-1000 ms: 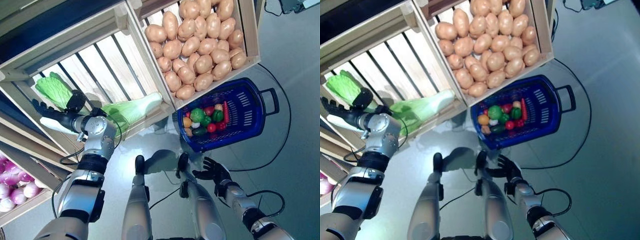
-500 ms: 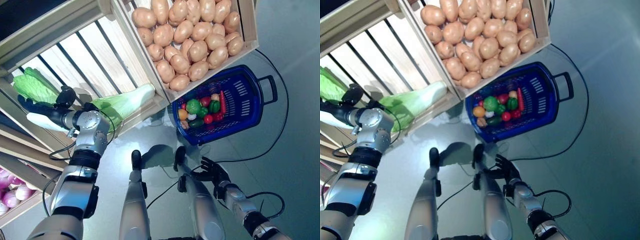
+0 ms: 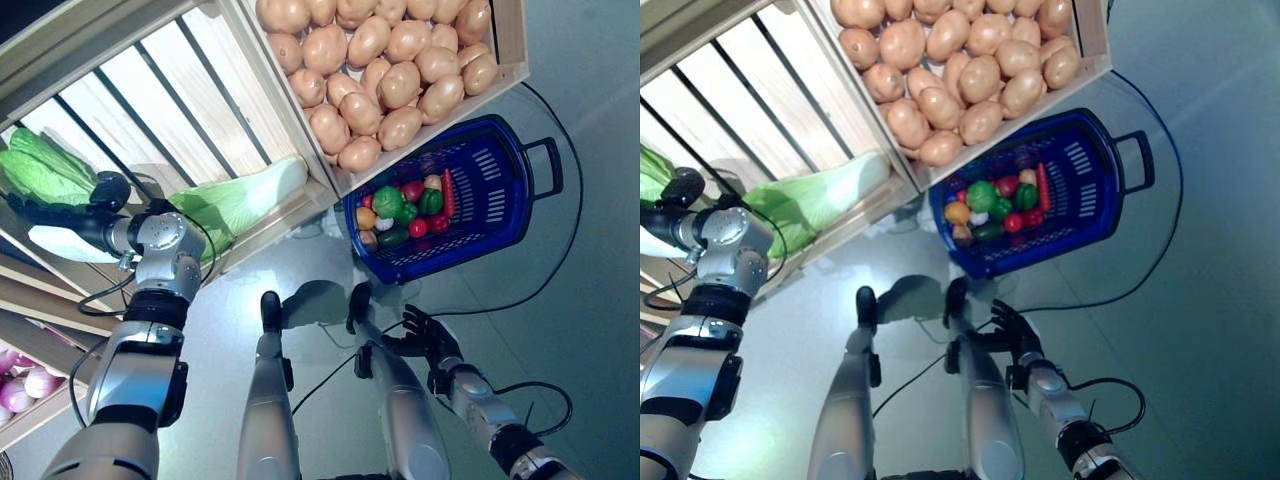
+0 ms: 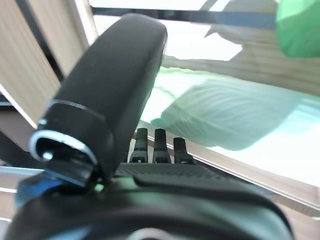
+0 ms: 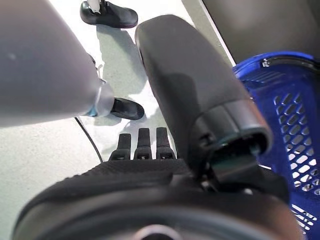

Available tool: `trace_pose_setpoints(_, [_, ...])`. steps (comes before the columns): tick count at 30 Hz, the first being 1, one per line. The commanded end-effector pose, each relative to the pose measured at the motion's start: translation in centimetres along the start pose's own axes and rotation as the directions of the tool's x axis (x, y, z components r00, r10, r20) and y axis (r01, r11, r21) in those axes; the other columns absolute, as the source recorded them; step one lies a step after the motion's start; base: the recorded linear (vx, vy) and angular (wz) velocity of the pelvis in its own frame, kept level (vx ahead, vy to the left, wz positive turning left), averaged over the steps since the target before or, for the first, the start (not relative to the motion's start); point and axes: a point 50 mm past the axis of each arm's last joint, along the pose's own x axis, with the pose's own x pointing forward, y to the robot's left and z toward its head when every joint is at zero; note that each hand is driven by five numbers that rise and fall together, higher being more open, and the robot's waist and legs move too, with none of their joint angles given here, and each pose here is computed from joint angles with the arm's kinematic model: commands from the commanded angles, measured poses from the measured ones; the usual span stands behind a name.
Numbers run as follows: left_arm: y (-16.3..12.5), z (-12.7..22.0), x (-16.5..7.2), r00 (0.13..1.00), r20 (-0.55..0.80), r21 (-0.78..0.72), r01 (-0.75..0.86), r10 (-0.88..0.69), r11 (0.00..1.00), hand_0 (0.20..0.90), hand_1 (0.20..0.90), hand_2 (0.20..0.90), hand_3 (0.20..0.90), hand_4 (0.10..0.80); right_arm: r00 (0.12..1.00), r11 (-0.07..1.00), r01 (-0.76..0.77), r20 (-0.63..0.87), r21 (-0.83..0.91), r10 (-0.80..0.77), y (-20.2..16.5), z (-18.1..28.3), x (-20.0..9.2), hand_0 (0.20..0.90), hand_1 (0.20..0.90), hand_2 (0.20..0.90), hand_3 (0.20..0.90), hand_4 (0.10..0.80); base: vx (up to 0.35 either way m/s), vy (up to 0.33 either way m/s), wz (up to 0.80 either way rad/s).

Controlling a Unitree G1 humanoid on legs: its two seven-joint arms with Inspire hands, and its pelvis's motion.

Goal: Put vegetables into the basket

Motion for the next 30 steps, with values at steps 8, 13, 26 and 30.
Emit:
trace_pose_setpoints(8, [-0.1, 6.6, 2.9, 0.981, 0.108, -0.161, -0.143, 0.161, 0.977, 0.9, 0.9, 0.9, 0.9, 0.8, 0.997, 0.997, 0.075, 0.03, 0.004, -0.075, -1.6, -1.2, -2.1, 0.9, 0.9, 0.9, 0.9, 0.8, 0.0, 0.0, 0.0])
trace_pose_setpoints(13, [-0.1, 6.6, 3.1, 0.98, 0.114, -0.155, -0.146, 0.165, 0.977, 0.385, 0.385, 0.385, 0.385, 0.456, 0.997, 0.997, 0.072, 0.039, 0.013, -0.073, -1.3, -1.0, -2.1, 0.9, 0.9, 0.9, 0.9, 0.8, 0.0, 0.0, 0.0])
trace_pose_setpoints(26, [-0.2, 7.1, 3.5, 0.98, 0.145, -0.118, -0.117, 0.133, 0.986, 0.3, 0.3, 0.3, 0.3, 0.4, 0.996, 0.997, 0.077, 0.038, 0.02, -0.078, -1.3, -1.0, -2.2, 0.9, 0.9, 0.9, 0.9, 0.8, -0.001, 0.001, 0.0])
trace_pose_setpoints(30, [-0.2, 7.1, 3.6, 0.984, 0.131, -0.13, -0.099, 0.116, 0.987, 0.3, 0.3, 0.3, 0.3, 0.4, 0.997, 0.997, 0.072, 0.04, 0.017, -0.073, -1.3, -1.0, -2.3, 0.9, 0.9, 0.9, 0.9, 0.8, 0.0, 0.0, 0.0])
